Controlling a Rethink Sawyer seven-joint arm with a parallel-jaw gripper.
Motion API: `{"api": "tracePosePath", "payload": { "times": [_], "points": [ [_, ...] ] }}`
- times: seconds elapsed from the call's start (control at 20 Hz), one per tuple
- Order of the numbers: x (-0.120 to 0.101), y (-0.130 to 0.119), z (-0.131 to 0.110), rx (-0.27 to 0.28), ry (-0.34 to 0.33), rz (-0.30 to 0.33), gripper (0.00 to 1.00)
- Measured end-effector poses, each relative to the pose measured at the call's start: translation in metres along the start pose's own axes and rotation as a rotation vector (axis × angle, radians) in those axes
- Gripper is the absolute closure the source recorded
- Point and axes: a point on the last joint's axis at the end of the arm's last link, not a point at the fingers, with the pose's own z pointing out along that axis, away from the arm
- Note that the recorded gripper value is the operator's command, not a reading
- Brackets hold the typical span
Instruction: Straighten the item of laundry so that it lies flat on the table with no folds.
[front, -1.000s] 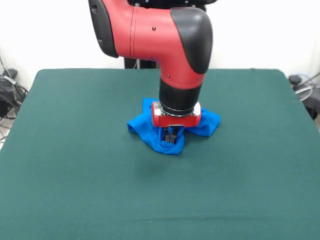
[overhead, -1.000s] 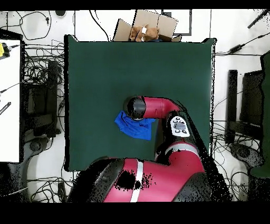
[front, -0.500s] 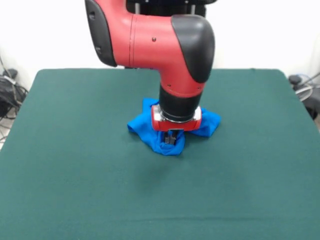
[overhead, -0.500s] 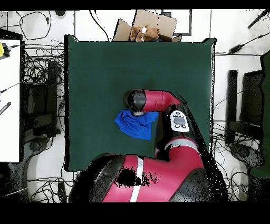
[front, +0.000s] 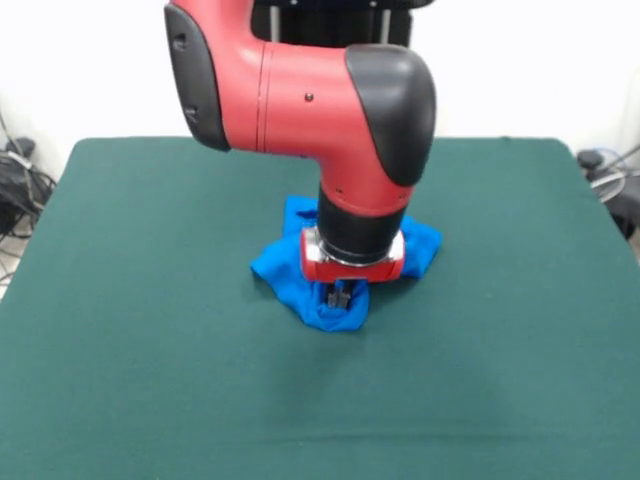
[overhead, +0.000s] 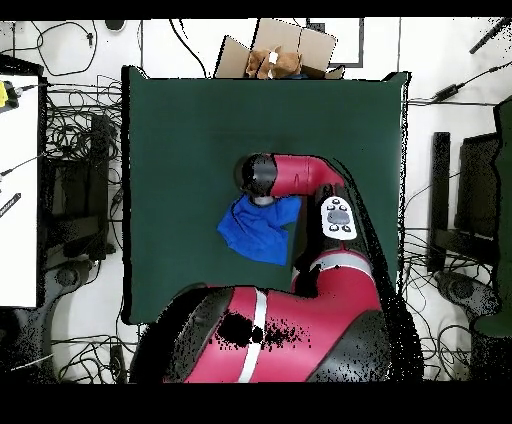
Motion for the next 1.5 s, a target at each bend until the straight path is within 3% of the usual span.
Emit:
{"api": "tracePosePath", "payload": {
  "times": [0.3,0.55,0.7,0.75,0.95,1.3,1.5],
  "points": [
    [-0.052,-0.012,-0.012,0.03,-0.136,0.008,1.0],
    [-0.083,-0.02,-0.024,0.044,-0.203,0.018,1.0],
    [-0.105,-0.022,-0.037,0.043,-0.252,0.029,1.0],
    [-0.124,-0.025,-0.051,0.045,-0.297,0.038,1.0],
    [-0.149,-0.031,-0.075,0.055,-0.361,0.053,1.0],
    [-0.168,-0.04,-0.108,0.057,-0.423,0.077,1.0],
    [-0.151,-0.033,-0.14,0.035,-0.407,0.084,1.0]
  ]
}}
